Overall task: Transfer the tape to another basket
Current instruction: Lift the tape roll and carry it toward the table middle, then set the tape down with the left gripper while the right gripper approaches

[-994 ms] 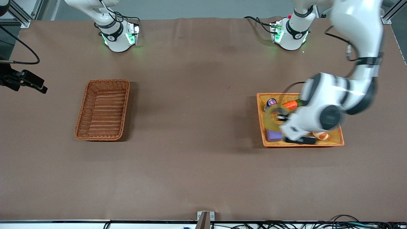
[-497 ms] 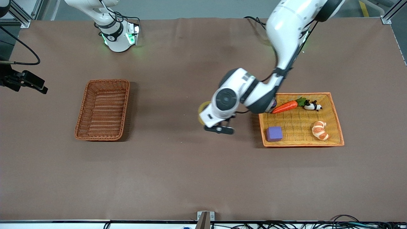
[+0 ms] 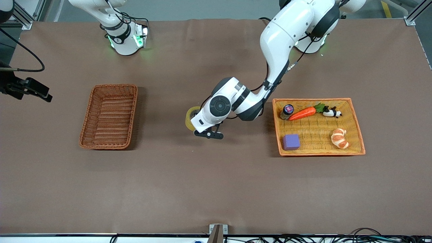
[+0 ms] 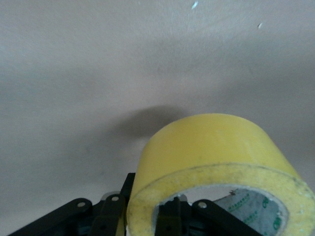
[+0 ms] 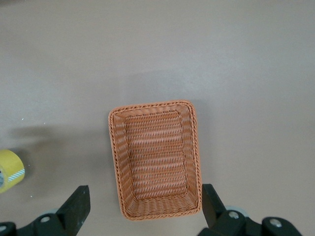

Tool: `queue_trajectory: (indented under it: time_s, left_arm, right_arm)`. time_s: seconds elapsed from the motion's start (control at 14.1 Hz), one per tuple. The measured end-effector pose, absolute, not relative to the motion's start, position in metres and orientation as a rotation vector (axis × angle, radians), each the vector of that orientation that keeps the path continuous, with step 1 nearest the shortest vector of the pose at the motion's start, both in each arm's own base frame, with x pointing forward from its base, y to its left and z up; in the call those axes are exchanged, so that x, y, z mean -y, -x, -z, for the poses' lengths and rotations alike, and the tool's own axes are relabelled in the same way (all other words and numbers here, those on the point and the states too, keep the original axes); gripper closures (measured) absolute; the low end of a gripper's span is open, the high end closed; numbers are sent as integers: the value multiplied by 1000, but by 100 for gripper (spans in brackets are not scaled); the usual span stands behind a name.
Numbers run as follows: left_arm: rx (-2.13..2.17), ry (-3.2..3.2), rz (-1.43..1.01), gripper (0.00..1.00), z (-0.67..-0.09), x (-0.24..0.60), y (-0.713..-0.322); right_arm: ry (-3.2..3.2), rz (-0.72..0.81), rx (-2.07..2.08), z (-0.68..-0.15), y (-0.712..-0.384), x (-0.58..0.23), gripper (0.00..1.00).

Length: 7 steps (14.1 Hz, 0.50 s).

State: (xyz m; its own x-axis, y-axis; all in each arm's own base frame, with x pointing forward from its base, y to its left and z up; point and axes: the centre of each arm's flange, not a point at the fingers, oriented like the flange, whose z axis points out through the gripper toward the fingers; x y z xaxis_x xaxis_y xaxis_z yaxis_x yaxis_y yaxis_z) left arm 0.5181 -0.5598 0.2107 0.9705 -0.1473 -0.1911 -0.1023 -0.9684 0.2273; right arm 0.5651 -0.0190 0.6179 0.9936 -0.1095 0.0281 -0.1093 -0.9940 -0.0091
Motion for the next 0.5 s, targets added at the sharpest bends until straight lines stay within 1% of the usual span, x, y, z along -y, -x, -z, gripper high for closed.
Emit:
queue_trajectory:
  time_s: [0.07,0.14,0.21,0.28,0.36,0.5]
  left_arm:
    - [188,-2906,317,76,-201,564,-512]
    - [196,-2910,329,75,-193,568,-507]
    - [200,-2912,339,72,-187,571,-502]
    - [203,-2912,341,72,-185,573,-500]
    - [206,-2915,350,67,-186,573,-499]
    - [214,-2930,396,48,-191,572,-497]
  right_arm:
    - [3129,41,-162,-614,-567,15,0]
    - [3130,30,-147,-609,-569,10,0]
    - [3130,14,-128,-603,-570,2,0]
    - [3130,-1,-100,-596,-573,-8,0]
    - [3132,-10,-70,-589,-576,-20,0]
    - [3133,-41,-33,-569,-585,-37,0]
